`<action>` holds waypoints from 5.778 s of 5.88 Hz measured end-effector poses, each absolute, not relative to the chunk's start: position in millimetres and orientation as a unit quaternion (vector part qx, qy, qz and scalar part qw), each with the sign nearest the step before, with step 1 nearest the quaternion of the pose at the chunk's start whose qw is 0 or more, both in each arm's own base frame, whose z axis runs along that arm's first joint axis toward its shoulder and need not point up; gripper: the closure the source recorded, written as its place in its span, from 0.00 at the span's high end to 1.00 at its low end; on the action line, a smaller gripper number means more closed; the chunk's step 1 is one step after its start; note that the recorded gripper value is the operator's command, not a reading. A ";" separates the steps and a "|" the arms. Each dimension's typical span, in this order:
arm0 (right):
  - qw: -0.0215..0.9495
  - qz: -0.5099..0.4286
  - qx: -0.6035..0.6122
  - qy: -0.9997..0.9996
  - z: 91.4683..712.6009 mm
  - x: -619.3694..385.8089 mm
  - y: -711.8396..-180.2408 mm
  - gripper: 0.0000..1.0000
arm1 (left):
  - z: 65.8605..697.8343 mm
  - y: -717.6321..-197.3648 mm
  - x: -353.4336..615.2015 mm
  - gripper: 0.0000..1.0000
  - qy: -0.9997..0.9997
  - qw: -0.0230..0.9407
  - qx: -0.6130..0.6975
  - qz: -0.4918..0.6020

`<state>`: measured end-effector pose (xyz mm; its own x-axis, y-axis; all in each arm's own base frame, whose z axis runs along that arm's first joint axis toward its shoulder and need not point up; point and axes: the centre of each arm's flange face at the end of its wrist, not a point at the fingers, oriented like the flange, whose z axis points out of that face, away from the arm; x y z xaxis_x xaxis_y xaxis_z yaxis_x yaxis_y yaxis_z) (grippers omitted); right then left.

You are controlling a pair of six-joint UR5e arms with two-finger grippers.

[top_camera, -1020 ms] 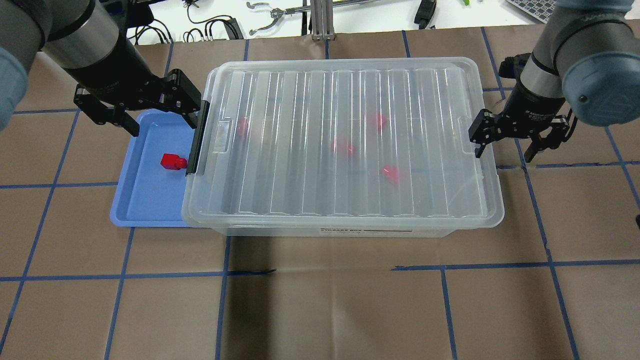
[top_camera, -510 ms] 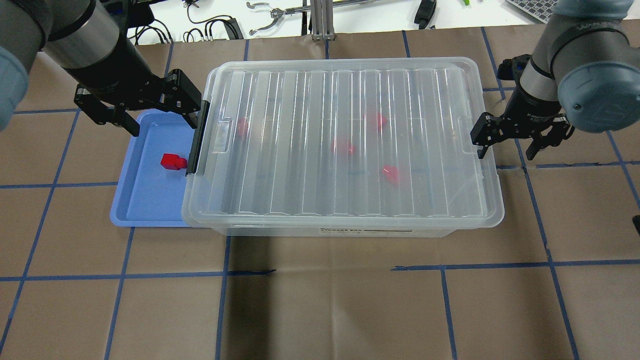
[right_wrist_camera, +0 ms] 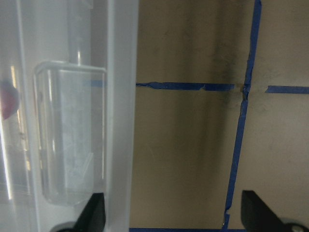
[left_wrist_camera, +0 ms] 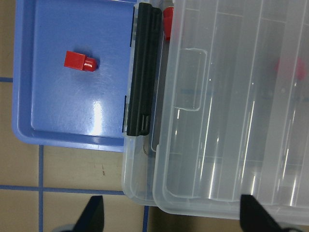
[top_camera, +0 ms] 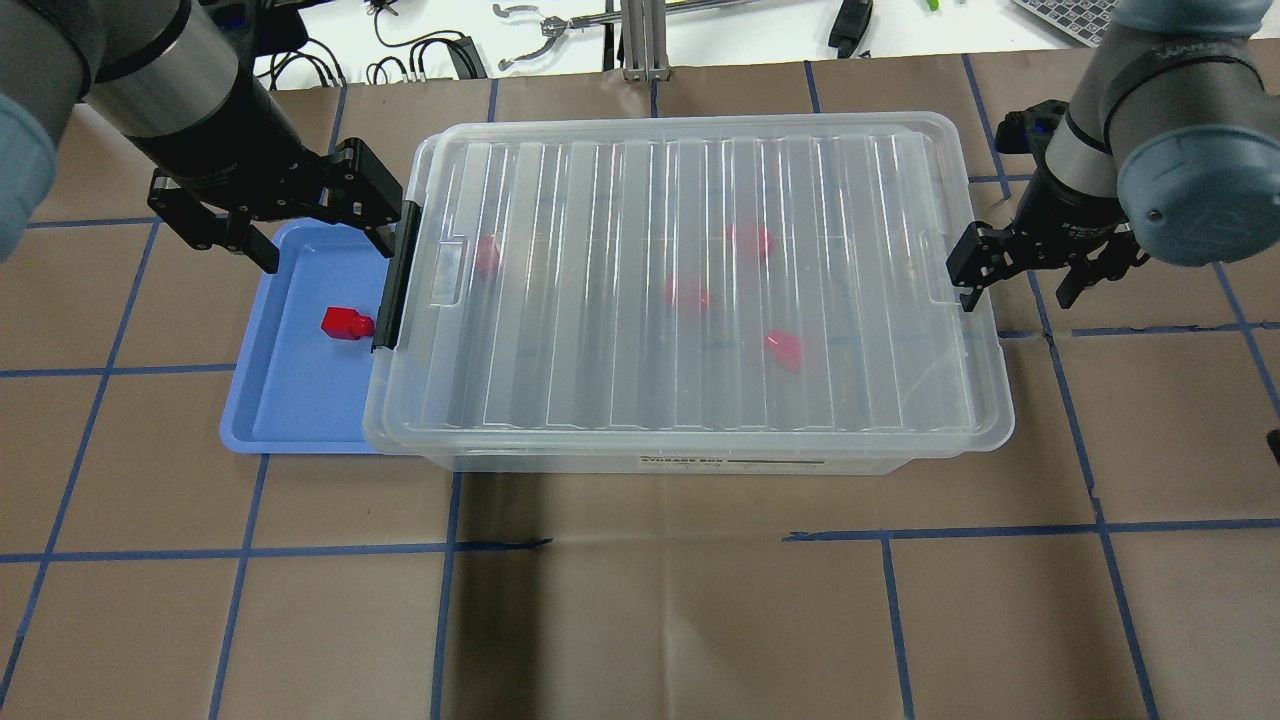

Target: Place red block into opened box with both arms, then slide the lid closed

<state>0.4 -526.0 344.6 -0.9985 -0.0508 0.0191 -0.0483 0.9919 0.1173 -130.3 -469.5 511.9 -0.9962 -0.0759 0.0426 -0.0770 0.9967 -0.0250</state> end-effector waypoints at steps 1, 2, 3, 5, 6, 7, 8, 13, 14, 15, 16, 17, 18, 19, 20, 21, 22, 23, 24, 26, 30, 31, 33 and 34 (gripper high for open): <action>0.009 -0.058 0.035 -0.998 344.7 -9.6 -526.4 0.99 | 511.9 -469.4 -130.4 0.98 -0.999 0.021 0.038 0.013; 0.010 -0.056 0.038 -0.998 345.1 -14.1 -526.8 0.99 | 511.9 -469.4 -130.3 0.98 -0.999 0.021 0.038 0.013; 0.010 -0.055 0.035 -0.998 345.5 -21.3 -527.0 0.99 | 511.9 -469.4 -130.4 0.98 -0.999 0.021 0.038 0.013; 0.008 -0.054 0.033 -0.998 345.5 -41.9 -526.2 0.99 | 512.2 -469.4 -130.4 0.98 -0.999 0.020 0.038 0.014; 0.010 -0.052 0.033 -0.998 345.9 -49.2 -526.1 0.99 | 512.2 -469.3 -130.6 0.98 -0.999 0.019 0.037 0.014; 0.013 -0.049 0.035 -0.998 346.7 -56.7 -526.1 1.00 | 511.9 -469.2 -130.7 0.98 -1.000 0.016 0.017 0.013; 0.015 -0.048 0.036 -0.998 347.2 -62.7 -526.0 1.00 | 511.7 -468.9 -130.1 0.98 -0.999 0.014 -0.029 0.013; 0.018 -0.048 0.038 -0.998 350.9 -114.4 -518.6 1.00 | 489.6 -480.4 -118.0 0.98 -0.877 -0.028 -0.480 -0.013; 0.021 -0.047 0.039 -0.998 352.4 -126.1 -516.5 1.00 | 482.1 -486.3 -117.1 0.98 -0.843 -0.032 -0.537 -0.009; 0.025 -0.048 0.041 -0.998 353.2 -133.8 -514.9 1.00 | 479.5 -494.1 -116.1 0.98 -0.818 -0.038 -0.574 -0.001; 0.030 -0.049 0.041 -0.997 354.1 -142.4 -512.9 1.00 | 475.3 -499.5 -109.3 0.98 -0.804 -0.037 -0.593 0.000; 0.033 -0.050 0.042 -0.997 354.8 -149.1 -511.3 1.00 | 468.3 -505.5 -91.1 0.98 -0.802 -0.033 -0.596 -0.005; 0.035 -0.049 0.041 -0.997 355.2 -154.4 -510.1 1.00 | 460.0 -514.7 -64.0 0.98 -0.797 -0.027 -0.603 -0.011; 0.037 -0.046 0.036 -0.998 356.9 -160.1 -508.9 1.00 | 447.6 -526.6 -32.1 0.98 -0.783 -0.021 -0.621 -0.017; 0.040 -0.042 0.031 -0.998 361.7 -163.1 -507.4 1.00 | 427.1 -545.1 1.8 0.98 -0.770 -0.012 -0.638 -0.014; 0.047 -0.030 0.026 -0.998 376.3 -162.9 -508.3 1.00 | 398.8 -566.5 27.4 0.98 -0.755 -0.001 -0.656 -0.008; 0.055 -0.015 0.020 -0.998 400.7 -160.4 -513.5 1.00 | 371.7 -584.4 37.9 0.98 -0.739 0.002 -0.674 -0.005; 0.058 -0.007 0.013 -0.998 426.8 -148.1 -521.8 1.00 | 347.7 -600.1 39.8 0.98 -0.724 -0.001 -0.690 -0.001; 0.057 -0.004 0.002 -0.998 452.3 -120.9 -529.2 1.00 | 320.2 -613.0 36.1 0.98 -0.712 0.003 -0.702 -0.005; 0.052 0.001 -0.034 -0.998 497.0 -34.9 -532.2 1.00 | 267.0 -628.4 17.9 0.98 -0.690 0.018 -0.723 -0.025; 0.017 0.011 -0.065 -0.998 528.5 118.1 -516.0 1.00 | 205.7 -631.2 17.4 0.98 -0.682 0.024 -0.729 -0.043; 0.008 0.005 -0.067 -0.998 527.2 125.7 -513.6 1.00 | 190.4 -626.6 16.5 0.97 -0.682 0.030 -0.729 -0.047; 0.004 0.000 -0.056 -0.998 526.3 131.6 -510.5 1.00 | 174.6 -620.6 14.5 0.33 -0.680 0.035 -0.730 -0.050; 0.003 -0.001 -0.045 -0.999 525.3 133.6 -510.0 1.00 | 171.9 -619.4 14.1 0.13 -0.680 0.035 -0.731 -0.050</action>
<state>133.6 -510.0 525.3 -0.9960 0.0894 0.0065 0.0894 0.9960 0.0027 14.1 -619.4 171.9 0.0713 0.9900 0.1216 0.9971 -0.0738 0.0170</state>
